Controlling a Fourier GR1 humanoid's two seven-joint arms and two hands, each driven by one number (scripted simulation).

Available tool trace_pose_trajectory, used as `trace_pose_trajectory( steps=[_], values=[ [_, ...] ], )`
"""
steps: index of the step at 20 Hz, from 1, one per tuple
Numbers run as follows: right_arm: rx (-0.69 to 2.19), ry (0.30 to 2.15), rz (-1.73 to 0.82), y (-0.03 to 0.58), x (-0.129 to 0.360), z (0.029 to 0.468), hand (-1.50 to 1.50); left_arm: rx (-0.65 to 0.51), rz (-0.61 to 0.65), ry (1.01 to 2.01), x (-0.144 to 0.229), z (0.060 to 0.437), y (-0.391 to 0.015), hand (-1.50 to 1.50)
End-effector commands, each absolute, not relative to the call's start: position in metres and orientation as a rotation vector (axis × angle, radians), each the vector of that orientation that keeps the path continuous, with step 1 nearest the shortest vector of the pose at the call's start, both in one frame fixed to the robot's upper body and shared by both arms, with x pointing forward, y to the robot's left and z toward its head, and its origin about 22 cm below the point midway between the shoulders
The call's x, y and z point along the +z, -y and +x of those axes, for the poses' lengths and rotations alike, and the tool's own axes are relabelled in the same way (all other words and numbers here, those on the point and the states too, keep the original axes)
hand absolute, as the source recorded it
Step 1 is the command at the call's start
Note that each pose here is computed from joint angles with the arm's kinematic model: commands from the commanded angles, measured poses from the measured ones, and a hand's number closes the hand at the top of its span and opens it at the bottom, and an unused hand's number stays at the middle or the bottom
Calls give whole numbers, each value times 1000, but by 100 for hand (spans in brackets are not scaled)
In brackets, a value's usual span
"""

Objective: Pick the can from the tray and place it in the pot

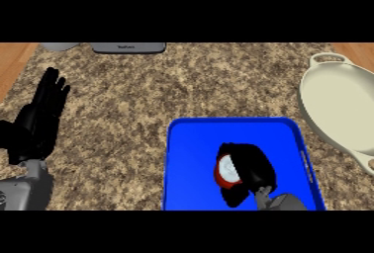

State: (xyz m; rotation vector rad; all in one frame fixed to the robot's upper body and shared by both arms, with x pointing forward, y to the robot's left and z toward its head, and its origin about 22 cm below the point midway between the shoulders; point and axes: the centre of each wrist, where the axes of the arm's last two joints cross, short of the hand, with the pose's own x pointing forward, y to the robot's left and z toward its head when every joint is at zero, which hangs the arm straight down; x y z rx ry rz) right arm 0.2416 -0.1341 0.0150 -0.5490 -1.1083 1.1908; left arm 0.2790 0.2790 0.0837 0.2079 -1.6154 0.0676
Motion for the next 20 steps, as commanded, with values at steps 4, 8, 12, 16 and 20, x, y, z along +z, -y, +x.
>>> trace_pose_trajectory(
  steps=[4, 8, 12, 16, 20],
  values=[
    [1293, 1207, -522, 134, 15, 221, 150, 88, 215, 1623, 85, 279, -295, 0],
    [1208, 1266, -554, 123, 37, 212, 150, 80, 206, 1627, 92, 282, -273, 0],
    [913, 1489, -708, 148, 84, 209, 150, 88, 223, 1611, 92, 285, -293, 0],
    [663, 1611, -827, 161, 123, 203, 150, 75, 219, 1606, 83, 281, -296, 0],
    [515, 1669, -992, 182, 157, 183, 150, 84, 228, 1591, 76, 281, -281, 0]
  ],
)
